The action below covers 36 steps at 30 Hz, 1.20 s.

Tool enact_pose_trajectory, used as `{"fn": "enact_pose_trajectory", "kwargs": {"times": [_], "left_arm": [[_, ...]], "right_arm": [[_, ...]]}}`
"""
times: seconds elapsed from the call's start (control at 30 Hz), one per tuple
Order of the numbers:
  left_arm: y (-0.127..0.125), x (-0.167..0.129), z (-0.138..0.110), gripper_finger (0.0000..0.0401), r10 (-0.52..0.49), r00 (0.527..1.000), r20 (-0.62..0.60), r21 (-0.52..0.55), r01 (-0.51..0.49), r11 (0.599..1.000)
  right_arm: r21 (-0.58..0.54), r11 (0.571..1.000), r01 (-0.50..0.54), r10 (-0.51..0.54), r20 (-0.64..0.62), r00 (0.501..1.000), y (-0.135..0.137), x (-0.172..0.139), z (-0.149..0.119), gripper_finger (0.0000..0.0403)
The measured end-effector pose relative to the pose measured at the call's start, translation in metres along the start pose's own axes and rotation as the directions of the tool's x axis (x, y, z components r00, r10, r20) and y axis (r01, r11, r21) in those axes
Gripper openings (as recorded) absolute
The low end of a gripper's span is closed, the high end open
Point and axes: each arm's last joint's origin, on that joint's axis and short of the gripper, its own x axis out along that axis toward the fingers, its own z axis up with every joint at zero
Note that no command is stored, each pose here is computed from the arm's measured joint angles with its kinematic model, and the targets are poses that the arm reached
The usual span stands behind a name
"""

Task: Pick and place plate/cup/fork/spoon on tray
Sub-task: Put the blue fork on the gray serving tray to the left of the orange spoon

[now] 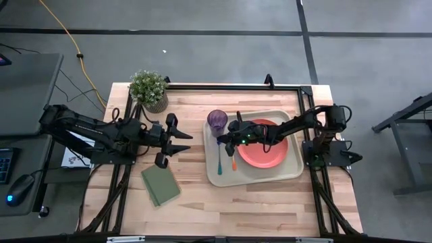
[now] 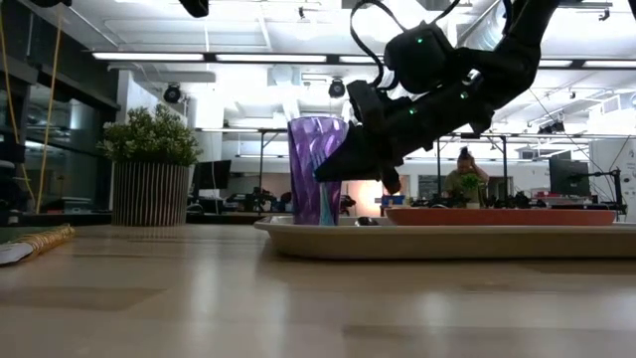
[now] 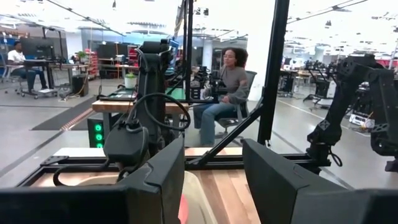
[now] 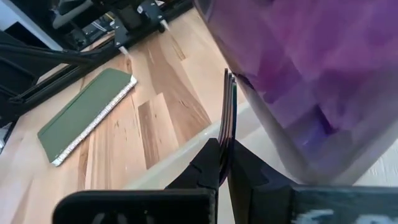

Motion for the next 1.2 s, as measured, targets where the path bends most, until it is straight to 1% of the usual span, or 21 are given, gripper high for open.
{"fn": "enact_pose_trajectory", "kwargs": {"times": [0.2,0.37,0.5,0.8,0.93,1.2], "left_arm": [[0.0,0.0,0.0,0.0145,0.0,1.0,0.0,-0.016,0.0,1.0],[0.0,0.0,0.0,0.0145,0.0,1.0,0.0,-0.018,0.0,1.0],[0.0,0.0,0.0,0.0145,0.0,1.0,0.0,-0.018,0.0,1.0],[0.0,0.0,0.0,0.0145,0.0,1.0,-0.002,-0.016,0.0,1.0],[0.0,0.0,0.0,0.0145,0.0,1.0,-0.002,-0.017,0.0,1.0],[0.0,0.0,0.0,0.0145,0.0,1.0,-0.002,-0.017,0.0,1.0]], "right_arm": [[0.061,0.997,0.04,-0.036,-0.061,0.998,-0.003,0.0,-0.006,0.0001],[0.076,0.996,0.04,-0.034,-0.078,0.996,-0.004,0.0,-0.008,0.0001],[0.079,0.997,0.02,-0.012,-0.1,0.995,-0.003,-0.001,-0.009,0.0002],[0.112,0.994,-0.017,0.038,-0.189,0.981,-0.003,-0.001,-0.017,0.0039],[0.117,0.993,-0.008,0.032,-0.204,0.978,-0.004,-0.001,-0.018,0.005],[0.135,0.991,0.014,0.015,-0.212,0.977,-0.005,-0.002,-0.019,0.006]]}}
